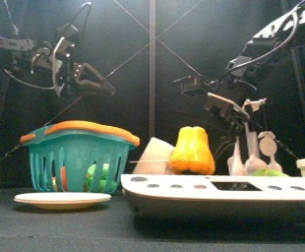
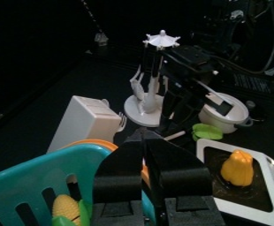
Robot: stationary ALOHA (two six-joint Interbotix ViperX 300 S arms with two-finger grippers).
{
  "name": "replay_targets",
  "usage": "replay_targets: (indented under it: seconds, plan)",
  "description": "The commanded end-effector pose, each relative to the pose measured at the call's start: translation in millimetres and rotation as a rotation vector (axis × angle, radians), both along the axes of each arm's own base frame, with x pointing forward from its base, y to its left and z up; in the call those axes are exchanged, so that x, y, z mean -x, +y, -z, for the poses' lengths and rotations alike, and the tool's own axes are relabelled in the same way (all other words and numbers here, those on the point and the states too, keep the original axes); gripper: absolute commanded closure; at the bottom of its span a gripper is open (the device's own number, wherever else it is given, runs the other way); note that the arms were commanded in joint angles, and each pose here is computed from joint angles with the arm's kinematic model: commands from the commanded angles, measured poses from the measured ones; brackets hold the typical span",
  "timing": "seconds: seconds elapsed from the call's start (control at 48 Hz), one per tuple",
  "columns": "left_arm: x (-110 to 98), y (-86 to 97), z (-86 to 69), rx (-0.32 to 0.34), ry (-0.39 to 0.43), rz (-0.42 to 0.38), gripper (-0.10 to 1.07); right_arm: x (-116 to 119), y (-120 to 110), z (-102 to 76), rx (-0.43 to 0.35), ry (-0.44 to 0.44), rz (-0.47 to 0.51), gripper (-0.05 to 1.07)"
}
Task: Grab knife with other hand
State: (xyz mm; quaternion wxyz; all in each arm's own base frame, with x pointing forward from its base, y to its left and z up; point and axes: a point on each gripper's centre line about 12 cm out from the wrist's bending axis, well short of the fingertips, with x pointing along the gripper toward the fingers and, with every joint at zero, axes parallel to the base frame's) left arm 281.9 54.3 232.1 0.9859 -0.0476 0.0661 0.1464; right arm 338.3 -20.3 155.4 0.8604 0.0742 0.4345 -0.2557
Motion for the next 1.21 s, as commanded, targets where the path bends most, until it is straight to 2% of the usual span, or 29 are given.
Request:
replay_targets:
  seconds: [0.0, 0.083, 0.146, 0.208, 0.25, 0.292, 0.312, 0.375, 0.562, 0.646, 0.729, 0.812, 0.958, 1.042, 1.188]
  plan:
    - [-2.8, -1.1, -6.7, -0.001, -0.021, 0.003, 0.63, -4.5, 1.9, -26.0, 0.023, -0.06, -0.002, 0.58]
    - [-5.0, -2.2, -10.4, 0.039, -0.039, -0.01, 0.6, -2.4, 14.1, -46.5, 0.1, -0.08, -0.042, 0.58]
    - [-9.3, -1.1, -18.0, 0.138, -0.075, -0.048, 0.51, 1.2, 20.3, -63.7, 0.207, -0.085, -0.062, 0.58]
    - [-15.2, -11.9, -17.6, 0.191, -0.06, -0.018, 0.31, 5.2, 22.3, -76.6, 0.312, -0.076, -0.055, 0.58]
    - [-17.3, -21.9, -14.2, 0.198, -0.047, 0.015, 0.08, 7.6, 26.7, -81.4, 0.39, -0.067, -0.063, 0.58]
    - [-17.2, -28.7, -14.4, 0.191, -0.046, 0.044, -0.07, 9.4, 29.1, -84.1, 0.424, -0.062, -0.061, 0.58]
    - [-17.7, -32.2, -15.5, 0.193, -0.049, 0.058, -0.08, 9.7, 30.3, -84.8, 0.433, -0.062, -0.064, 0.58]
    - [-20.2, -41.5, -16.8, 0.211, -0.057, 0.089, -0.05, 10.7, 30.7, -87.7, 0.467, -0.058, -0.057, 0.58]
    - [-18.7, -39.6, -12.3, 0.262, -0.146, 0.083, -0.04, 5.8, 38.8, -85.5, 0.552, -0.053, -0.101, 0.58]
    - [-14.9, -32.5, -7.8, 0.259, -0.177, 0.101, -0.04, 4.8, 44.6, -85.7, 0.559, -0.059, -0.119, 0.58]
    - [-15.9, -32.9, -6.5, 0.246, -0.218, 0.18, -0.04, 2.4, 50.8, -86.6, 0.559, -0.067, -0.134, 0.58]
    - [-19.8, -29.1, -1.1, 0.271, -0.226, 0.229, -0.03, -3.7, 56.0, -85.9, 0.577, -0.07, -0.153, 0.58]
    - [-29.6, -15.7, 12.2, 0.324, -0.229, 0.239, -0.03, -12.9, 60.9, -82.3, 0.598, -0.067, -0.169, 0.58]
    - [-33.8, -12.2, 17.5, 0.324, -0.221, 0.235, 0.04, -14.1, 64.9, -79.5, 0.6, -0.063, -0.18, 0.58]
    - [-35.1, -12.5, 17.1, 0.323, -0.221, 0.24, 0.28, -14.7, 66.3, -76.9, 0.602, -0.056, -0.185, 0.58]
